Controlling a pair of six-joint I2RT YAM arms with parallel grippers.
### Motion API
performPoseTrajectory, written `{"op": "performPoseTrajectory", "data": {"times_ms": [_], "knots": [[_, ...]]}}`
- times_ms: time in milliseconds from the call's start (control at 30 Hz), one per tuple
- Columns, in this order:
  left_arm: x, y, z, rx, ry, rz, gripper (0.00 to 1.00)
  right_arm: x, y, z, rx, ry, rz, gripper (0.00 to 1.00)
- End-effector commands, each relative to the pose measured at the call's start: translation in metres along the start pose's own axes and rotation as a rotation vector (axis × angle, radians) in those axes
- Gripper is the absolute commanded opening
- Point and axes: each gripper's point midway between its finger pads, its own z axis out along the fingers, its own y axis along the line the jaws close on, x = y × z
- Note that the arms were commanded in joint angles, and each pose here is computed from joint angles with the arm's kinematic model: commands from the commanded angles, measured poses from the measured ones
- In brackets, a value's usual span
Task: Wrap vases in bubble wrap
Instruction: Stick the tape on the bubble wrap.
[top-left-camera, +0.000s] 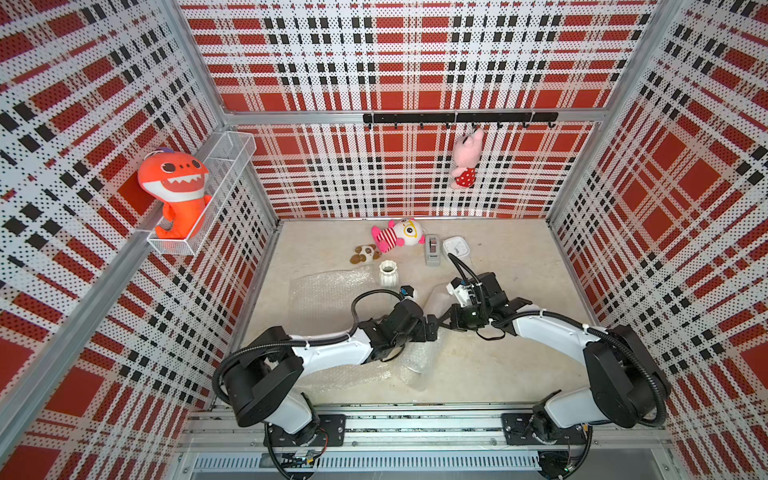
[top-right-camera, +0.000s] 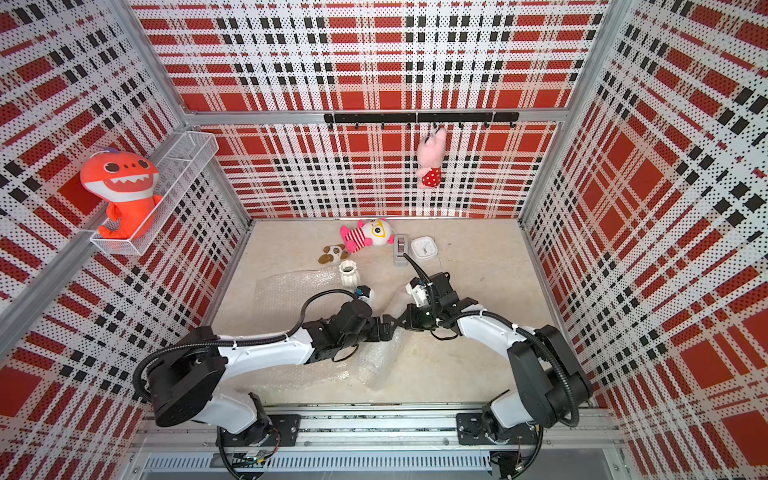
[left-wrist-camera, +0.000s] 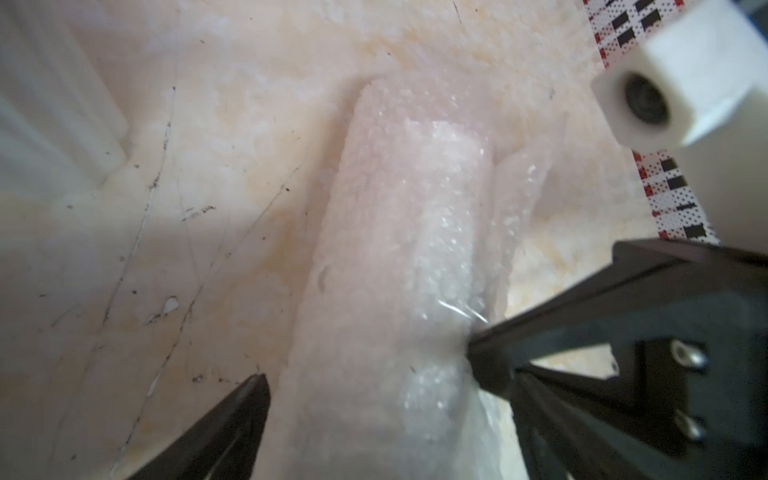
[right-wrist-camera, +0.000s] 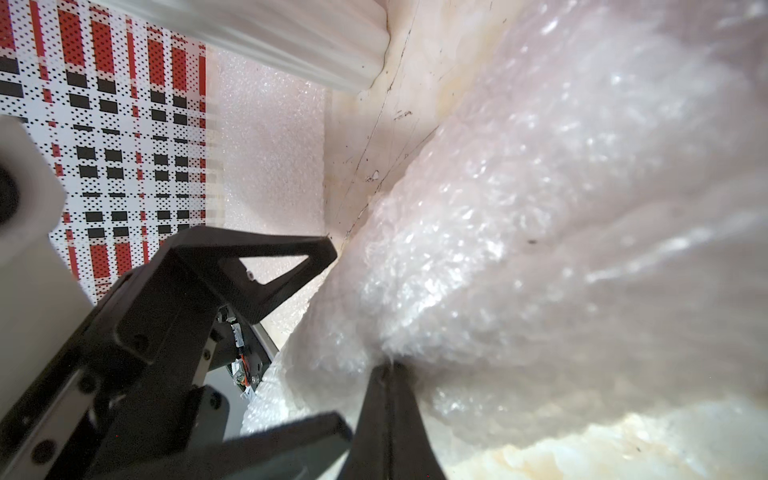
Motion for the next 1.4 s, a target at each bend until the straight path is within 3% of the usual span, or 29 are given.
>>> {"op": "performPoseTrajectory", "data": {"times_ms": [0,167,667,967,1167,1367], "knots": [[0.009,-0.009,-0.009,0.073,0.037,0.039,0.95,-0.006,-0.001,0.002,0.019,-0.014,-0.018,0.00],[0.026,0.010,-0.008,-0.024,0.099,0.092,0.94,-0.007,0.000,0.002,0.020,-0.018,-0.021,0.00],[0.028,-0.003,0.006,-0.003,0.127,0.155,0.87,-0.008,0.001,0.005,0.018,-0.012,-0.024,0.00],[0.030,0.014,0.000,-0.018,0.128,0.115,0.61,-0.012,0.000,-0.007,0.088,-0.015,-0.071,0.00],[0.037,0.014,0.003,-0.005,0.148,0.110,0.57,-0.014,0.002,-0.016,0.116,-0.022,-0.087,0.00],[0.039,0.013,0.003,0.004,0.155,0.114,0.57,-0.010,-0.004,-0.018,0.155,-0.006,-0.089,0.10]]}}
